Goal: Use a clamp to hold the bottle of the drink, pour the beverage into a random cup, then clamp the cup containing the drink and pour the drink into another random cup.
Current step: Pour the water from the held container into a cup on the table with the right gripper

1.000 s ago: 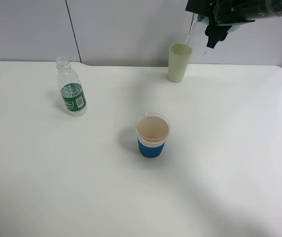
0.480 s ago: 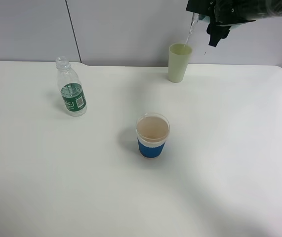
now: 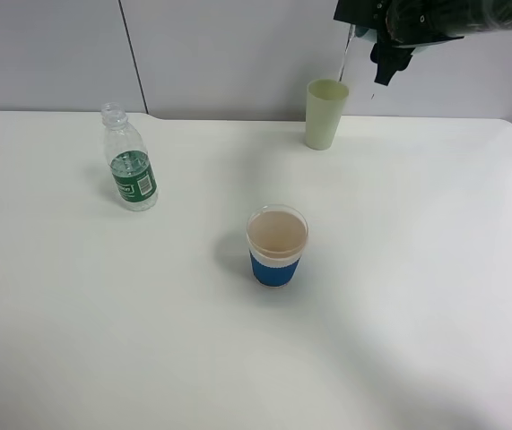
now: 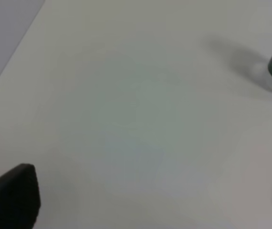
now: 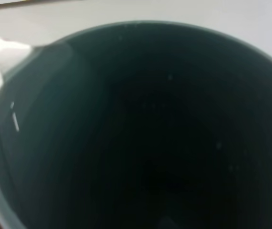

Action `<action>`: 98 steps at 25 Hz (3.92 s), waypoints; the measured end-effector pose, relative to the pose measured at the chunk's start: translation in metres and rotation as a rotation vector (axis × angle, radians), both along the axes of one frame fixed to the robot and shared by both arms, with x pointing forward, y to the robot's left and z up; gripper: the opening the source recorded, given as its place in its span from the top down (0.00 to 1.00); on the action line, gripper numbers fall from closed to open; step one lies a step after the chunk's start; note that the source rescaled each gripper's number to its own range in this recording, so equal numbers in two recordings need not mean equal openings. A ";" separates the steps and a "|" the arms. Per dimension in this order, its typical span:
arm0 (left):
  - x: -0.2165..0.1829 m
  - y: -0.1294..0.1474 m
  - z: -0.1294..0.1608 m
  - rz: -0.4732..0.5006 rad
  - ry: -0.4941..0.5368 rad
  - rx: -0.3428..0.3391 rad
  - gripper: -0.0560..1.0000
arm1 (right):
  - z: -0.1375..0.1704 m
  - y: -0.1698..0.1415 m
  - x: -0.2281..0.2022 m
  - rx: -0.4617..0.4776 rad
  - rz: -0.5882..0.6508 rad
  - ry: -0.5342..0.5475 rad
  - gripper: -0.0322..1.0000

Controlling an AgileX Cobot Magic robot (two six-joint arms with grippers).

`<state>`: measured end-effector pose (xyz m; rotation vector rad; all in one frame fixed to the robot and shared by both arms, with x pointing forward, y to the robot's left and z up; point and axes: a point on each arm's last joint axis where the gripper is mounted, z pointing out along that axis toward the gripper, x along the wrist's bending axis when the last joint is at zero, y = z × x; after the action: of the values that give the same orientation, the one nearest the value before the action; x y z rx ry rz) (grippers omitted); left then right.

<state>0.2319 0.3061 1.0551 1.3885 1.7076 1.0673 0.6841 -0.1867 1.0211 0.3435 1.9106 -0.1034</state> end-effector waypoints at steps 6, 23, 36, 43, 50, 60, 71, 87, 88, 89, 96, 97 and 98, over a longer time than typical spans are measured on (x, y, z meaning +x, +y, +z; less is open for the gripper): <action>0.000 0.000 0.000 0.000 0.000 0.000 0.00 | 0.002 0.000 0.001 -0.039 0.021 -0.014 0.97; 0.000 0.000 0.000 0.000 0.000 0.000 0.00 | 0.008 0.002 0.003 -0.138 0.072 -0.054 0.97; 0.000 0.000 0.000 0.000 0.000 0.001 0.00 | 0.008 0.002 0.004 -0.145 0.074 -0.057 0.97; 0.000 0.000 0.000 0.000 0.000 0.001 0.00 | 0.009 0.001 0.003 -0.148 0.066 -0.059 0.97; 0.000 0.000 0.000 0.000 0.000 0.001 0.00 | 0.010 -0.002 0.003 -0.212 0.054 -0.052 0.97; 0.000 0.000 0.000 0.000 0.000 0.001 0.00 | 0.010 -0.003 0.003 -0.249 0.055 -0.044 0.97; 0.000 0.000 0.000 0.000 0.000 0.000 0.00 | 0.006 0.000 0.005 -0.245 0.082 -0.035 0.97; 0.000 0.000 0.000 0.000 0.000 0.001 0.00 | -0.028 0.006 0.013 -0.256 0.120 0.036 0.97; 0.000 0.000 0.000 0.000 0.000 0.001 0.00 | -0.028 0.007 0.013 -0.251 0.132 0.038 0.97; 0.000 0.000 0.000 0.000 0.000 0.001 0.00 | -0.029 0.009 0.013 -0.243 0.150 0.041 0.97; 0.000 0.000 0.000 0.000 0.000 0.001 0.00 | -0.031 0.014 0.013 -0.218 0.211 0.053 0.97; 0.000 0.000 0.000 0.000 0.000 0.001 0.00 | -0.031 0.014 0.013 -0.220 0.207 0.052 0.97; 0.000 0.000 0.000 0.000 0.000 0.001 0.00 | -0.031 0.014 0.013 -0.221 0.205 0.052 0.97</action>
<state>0.2319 0.3061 1.0551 1.3892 1.7072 1.0677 0.6973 -0.1729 0.9902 -0.0042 1.9523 -0.1862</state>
